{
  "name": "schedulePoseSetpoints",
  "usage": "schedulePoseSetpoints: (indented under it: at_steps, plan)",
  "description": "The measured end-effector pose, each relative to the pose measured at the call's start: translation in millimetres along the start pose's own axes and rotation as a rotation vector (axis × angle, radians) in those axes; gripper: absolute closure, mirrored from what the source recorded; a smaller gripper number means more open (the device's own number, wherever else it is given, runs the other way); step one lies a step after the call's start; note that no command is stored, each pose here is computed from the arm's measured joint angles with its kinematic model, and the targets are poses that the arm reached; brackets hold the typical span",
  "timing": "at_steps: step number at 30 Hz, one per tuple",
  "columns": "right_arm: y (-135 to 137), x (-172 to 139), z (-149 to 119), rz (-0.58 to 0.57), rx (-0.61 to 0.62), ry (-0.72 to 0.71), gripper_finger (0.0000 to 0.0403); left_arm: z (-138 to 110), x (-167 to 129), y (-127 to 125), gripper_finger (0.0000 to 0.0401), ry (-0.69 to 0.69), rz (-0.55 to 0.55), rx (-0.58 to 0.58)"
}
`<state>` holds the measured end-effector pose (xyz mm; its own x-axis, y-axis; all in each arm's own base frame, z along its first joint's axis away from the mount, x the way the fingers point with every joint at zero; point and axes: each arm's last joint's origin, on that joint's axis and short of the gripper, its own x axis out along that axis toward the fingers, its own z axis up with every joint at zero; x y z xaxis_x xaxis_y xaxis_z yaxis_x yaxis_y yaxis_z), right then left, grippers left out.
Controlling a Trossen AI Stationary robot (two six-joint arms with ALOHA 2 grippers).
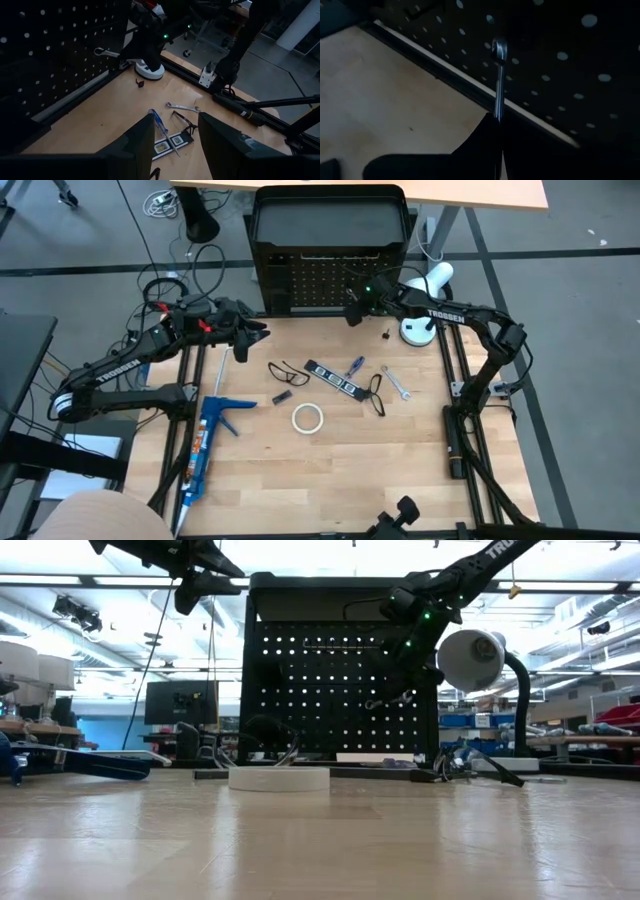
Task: Hang tools onto peg board
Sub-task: Unhang the wrench from the peg board
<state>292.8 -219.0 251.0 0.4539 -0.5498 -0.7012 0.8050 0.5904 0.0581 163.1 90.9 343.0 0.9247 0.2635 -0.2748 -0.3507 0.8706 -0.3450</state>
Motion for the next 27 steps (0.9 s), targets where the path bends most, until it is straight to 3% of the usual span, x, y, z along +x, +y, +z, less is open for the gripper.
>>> schedulePoseSetpoints:
  at_steps: [13,19,23,27]
  plan:
    - [1,-2,-1,-0.09,-0.352,0.015,0.0383,0,0,0,0.0245,0.002,0.004,-0.008]
    - [15,-7,-2,-0.061,-0.364,-0.013,0.0387,-1,0,0,0.0245,0.004,0.005,-0.032]
    - [44,-14,-5,0.215,-0.41,-0.035,0.0401,-1,0,0,0.0245,0.007,0.006,-0.033]
    - [50,-16,-9,0.158,-0.415,-0.025,0.0403,-1,0,1,0.0245,0.007,0.009,-0.03]
